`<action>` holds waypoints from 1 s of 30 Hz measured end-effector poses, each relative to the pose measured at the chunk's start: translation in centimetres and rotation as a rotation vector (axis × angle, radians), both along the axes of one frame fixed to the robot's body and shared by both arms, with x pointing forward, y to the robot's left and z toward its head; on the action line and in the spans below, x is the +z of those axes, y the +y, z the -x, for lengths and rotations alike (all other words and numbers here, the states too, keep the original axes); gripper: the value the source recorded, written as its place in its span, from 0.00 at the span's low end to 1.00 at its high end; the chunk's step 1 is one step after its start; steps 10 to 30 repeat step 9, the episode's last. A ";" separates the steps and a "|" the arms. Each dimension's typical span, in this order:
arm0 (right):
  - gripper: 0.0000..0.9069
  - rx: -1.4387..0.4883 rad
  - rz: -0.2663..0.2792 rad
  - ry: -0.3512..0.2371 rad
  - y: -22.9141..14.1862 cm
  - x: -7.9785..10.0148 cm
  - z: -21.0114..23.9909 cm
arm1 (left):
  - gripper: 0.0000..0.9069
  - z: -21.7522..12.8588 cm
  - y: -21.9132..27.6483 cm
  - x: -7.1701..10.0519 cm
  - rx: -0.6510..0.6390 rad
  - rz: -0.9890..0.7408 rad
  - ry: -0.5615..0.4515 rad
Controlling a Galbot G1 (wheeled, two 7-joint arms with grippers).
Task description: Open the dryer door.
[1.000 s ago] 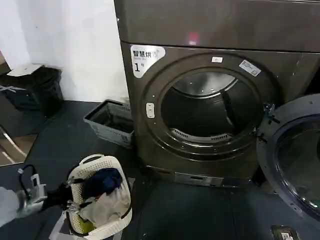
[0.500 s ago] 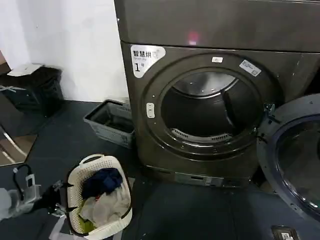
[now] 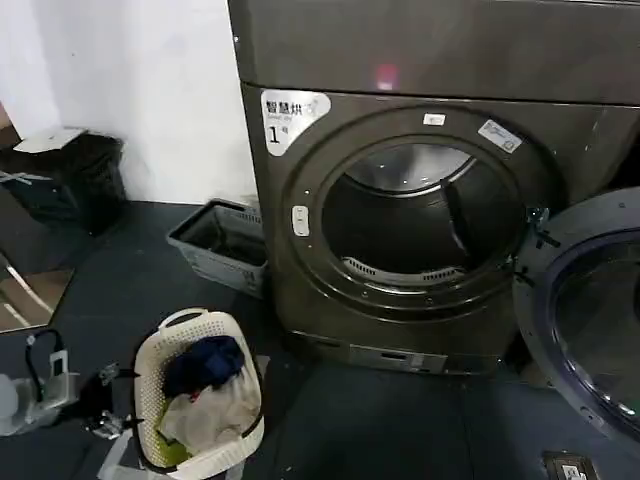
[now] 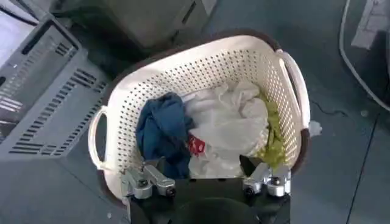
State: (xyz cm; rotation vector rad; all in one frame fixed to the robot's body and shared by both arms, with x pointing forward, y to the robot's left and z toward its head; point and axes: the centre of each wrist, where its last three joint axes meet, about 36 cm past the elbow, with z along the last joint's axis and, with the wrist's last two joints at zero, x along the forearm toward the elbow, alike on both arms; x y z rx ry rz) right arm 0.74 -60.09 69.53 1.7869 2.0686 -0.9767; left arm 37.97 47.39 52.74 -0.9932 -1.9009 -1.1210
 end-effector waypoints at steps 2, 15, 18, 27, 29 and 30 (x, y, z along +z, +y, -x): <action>1.00 -0.001 0.001 0.000 0.0 0.0 0.1 | 1.00 0.0 0.0 0.0 -0.001 -0.001 0.001; 1.00 -0.004 -0.006 -0.001 -0.3 0.0 0.5 | 1.00 -0.1 0.1 0.5 -0.005 -0.020 -0.009; 1.00 -0.004 -0.006 -0.001 -0.3 0.0 0.5 | 1.00 -0.1 0.1 0.5 -0.005 -0.020 -0.009; 1.00 -0.004 -0.006 -0.001 -0.3 0.0 0.5 | 1.00 -0.1 0.1 0.5 -0.005 -0.020 -0.009; 1.00 -0.004 -0.006 -0.001 -0.3 0.0 0.5 | 1.00 -0.1 0.1 0.5 -0.005 -0.020 -0.009; 1.00 -0.004 -0.006 -0.001 -0.3 0.0 0.5 | 1.00 -0.1 0.1 0.5 -0.005 -0.020 -0.009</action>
